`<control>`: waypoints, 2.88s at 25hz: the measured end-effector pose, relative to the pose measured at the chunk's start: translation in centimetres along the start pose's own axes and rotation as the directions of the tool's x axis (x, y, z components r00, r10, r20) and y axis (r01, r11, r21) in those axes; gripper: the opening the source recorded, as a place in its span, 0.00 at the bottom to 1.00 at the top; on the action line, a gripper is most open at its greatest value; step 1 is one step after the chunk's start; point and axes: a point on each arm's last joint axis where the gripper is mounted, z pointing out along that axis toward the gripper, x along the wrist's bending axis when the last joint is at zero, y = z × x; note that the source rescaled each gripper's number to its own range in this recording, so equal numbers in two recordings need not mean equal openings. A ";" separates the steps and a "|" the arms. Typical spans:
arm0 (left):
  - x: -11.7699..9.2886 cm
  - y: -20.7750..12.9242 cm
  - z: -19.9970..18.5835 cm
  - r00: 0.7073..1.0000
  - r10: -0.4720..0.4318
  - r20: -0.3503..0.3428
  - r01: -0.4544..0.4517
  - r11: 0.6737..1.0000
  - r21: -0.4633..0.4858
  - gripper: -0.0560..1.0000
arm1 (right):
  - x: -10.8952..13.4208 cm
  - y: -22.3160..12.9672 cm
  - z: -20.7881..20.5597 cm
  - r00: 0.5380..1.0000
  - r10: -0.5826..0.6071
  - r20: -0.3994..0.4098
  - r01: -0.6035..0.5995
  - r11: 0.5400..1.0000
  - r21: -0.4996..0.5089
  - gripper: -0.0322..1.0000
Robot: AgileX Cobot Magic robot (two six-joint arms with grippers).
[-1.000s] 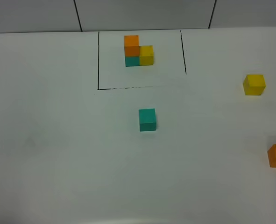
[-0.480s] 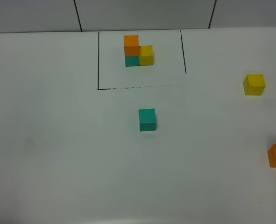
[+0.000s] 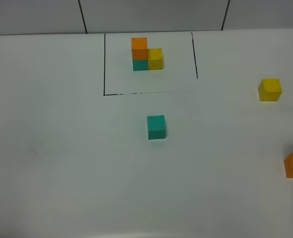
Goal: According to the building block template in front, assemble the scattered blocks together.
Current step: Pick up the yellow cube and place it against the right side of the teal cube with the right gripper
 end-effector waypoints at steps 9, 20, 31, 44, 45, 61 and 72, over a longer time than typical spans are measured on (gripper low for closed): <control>0.0 0.0 0.0 1.000 0.000 0.000 0.000 1.000 0.000 0.25 | 0.3 5.6 1.3 0.999 -0.045 -0.011 0.044 0.998 -0.038 0.78; 0.0 0.0 0.0 1.000 0.001 0.000 -0.001 1.000 0.000 0.25 | 3.2 14.3 7.3 0.992 -0.117 -0.045 0.117 0.993 0.000 0.78; 0.0 0.0 0.0 1.000 0.001 0.000 -0.001 1.000 0.000 0.25 | 4.7 16.8 12.5 0.989 -0.136 -0.059 0.140 0.987 0.080 0.78; 0.0 0.0 0.0 1.000 0.001 0.000 -0.001 1.000 0.000 0.25 | 4.8 16.7 14.8 0.990 -0.129 -0.059 0.134 0.987 0.088 0.55; 0.0 0.0 0.0 1.000 0.001 0.000 -0.001 1.000 0.000 0.25 | 4.8 16.7 14.8 0.990 -0.129 -0.059 0.134 0.987 0.088 0.46; 0.0 0.0 0.0 1.000 0.001 0.000 -0.001 1.000 0.000 0.25 | 7.3 15.6 7.2 0.872 -0.483 -0.074 0.489 0.864 0.121 0.06; 0.0 0.0 0.0 1.000 0.000 0.000 0.000 1.000 0.000 0.25 | 17.6 11.4 6.1 0.392 -0.903 -0.177 0.920 0.381 0.095 0.06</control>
